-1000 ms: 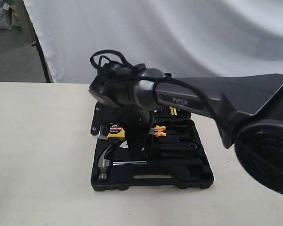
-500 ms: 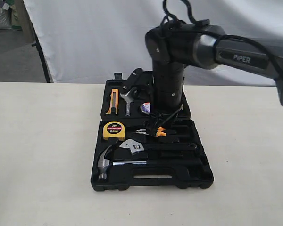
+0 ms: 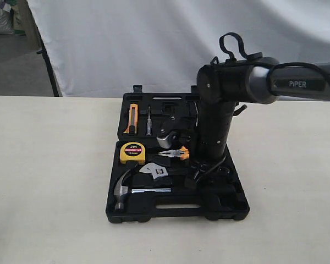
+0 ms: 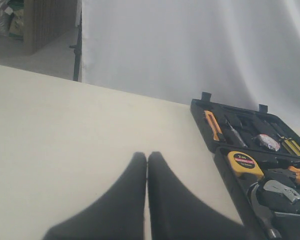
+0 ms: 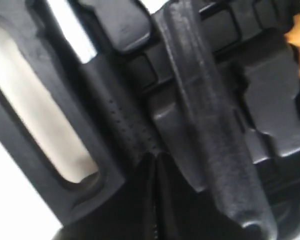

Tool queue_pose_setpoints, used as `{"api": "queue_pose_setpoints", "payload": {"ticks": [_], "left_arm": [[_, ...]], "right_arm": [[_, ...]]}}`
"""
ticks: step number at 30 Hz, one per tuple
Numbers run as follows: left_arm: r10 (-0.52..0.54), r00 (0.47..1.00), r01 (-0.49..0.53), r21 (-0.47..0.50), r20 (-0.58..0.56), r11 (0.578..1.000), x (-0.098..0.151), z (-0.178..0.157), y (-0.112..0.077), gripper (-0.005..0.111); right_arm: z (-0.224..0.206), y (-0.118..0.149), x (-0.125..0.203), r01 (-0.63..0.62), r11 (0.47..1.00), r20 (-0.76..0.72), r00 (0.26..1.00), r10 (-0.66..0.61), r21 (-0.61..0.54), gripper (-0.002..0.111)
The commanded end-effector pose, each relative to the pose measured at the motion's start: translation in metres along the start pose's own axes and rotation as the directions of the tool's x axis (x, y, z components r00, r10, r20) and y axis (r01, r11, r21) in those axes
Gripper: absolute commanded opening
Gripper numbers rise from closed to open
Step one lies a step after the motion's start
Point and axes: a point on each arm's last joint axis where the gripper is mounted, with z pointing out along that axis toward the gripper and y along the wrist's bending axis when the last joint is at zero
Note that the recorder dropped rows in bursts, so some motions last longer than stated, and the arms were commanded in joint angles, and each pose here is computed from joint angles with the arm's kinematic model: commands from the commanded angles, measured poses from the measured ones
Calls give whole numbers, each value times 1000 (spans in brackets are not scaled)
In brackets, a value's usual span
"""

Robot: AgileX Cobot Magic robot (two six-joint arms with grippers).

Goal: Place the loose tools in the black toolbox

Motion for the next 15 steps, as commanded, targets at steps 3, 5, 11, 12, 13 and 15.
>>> {"api": "queue_pose_setpoints", "payload": {"ticks": [3, 5, 11, 12, 13, 15], "left_arm": [[0, 1000, 1, -21, 20, 1000, -2, 0, 1, 1], [0, 1000, 1, -21, 20, 1000, -2, 0, 1, 1], [0, 1000, 1, -21, 20, 1000, -2, 0, 1, 1], [0, 1000, 1, -21, 20, 1000, -2, 0, 1, 1], [0, 1000, 1, -21, 20, 1000, -2, 0, 1, 1], [0, 1000, 1, -21, 20, 1000, -2, 0, 1, 1]], "right_arm": [[-2, -6, 1, 12, 998, 24, 1000, -13, 57, 0], [-2, -9, 1, 23, 996, 19, 1000, -24, 82, 0], [-3, -16, 0, -1, 986, 37, 999, -5, 166, 0], [-3, -17, 0, -2, 985, 41, 999, -6, 172, 0], [-3, -17, -1, -4, 985, 43, 999, -3, 173, 0], [-3, -17, -1, -7, 985, 48, 999, -1, 171, 0]]}}
